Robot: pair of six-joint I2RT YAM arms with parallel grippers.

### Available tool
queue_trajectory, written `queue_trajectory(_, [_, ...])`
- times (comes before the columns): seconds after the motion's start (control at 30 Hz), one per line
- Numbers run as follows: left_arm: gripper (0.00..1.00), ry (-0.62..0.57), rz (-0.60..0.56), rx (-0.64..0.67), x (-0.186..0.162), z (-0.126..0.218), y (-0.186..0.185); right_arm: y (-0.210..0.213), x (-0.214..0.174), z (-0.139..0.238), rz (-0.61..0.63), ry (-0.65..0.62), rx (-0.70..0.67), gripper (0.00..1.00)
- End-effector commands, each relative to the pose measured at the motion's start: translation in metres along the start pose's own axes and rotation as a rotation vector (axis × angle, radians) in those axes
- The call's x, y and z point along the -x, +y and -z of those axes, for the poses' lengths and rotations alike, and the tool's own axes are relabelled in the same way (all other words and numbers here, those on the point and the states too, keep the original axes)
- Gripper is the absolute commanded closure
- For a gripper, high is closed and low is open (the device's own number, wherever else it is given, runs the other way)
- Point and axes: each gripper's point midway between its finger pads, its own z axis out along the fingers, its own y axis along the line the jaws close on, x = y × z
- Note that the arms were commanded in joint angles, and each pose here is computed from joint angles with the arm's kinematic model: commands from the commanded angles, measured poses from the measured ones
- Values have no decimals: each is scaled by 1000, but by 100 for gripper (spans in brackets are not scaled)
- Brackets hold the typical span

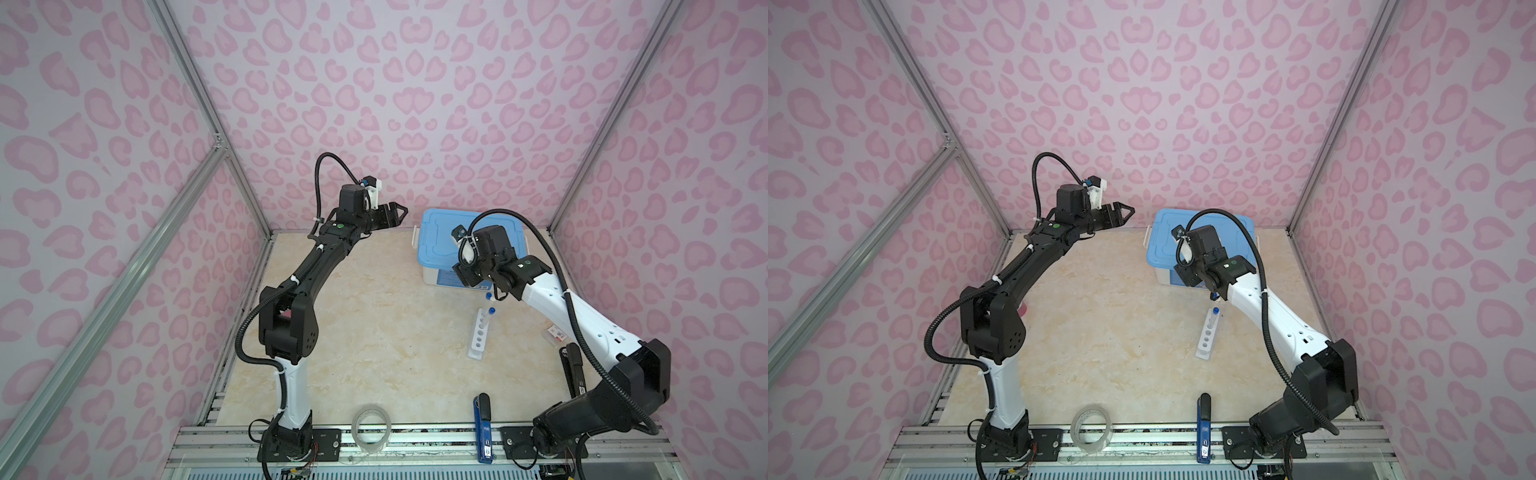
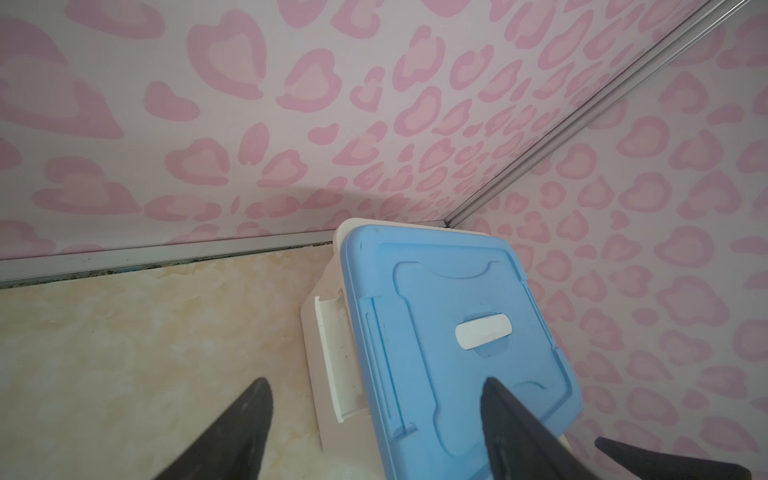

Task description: Organize the chemistry lab equipment

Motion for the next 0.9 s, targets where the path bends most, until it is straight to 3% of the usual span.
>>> queue_trajectory(0.0, [19, -57, -23, -35, 18, 15, -11, -2, -9, -8, 136, 49, -99, 24])
queue_trajectory(0.3, [19, -66, -15, -28, 19, 24, -3, 2, -6, -28, 215, 79, -123, 25])
queue_trajectory(0.87, [19, -57, -1, -21, 14, 24, 8, -14, 3, -49, 246, 93, -237, 27])
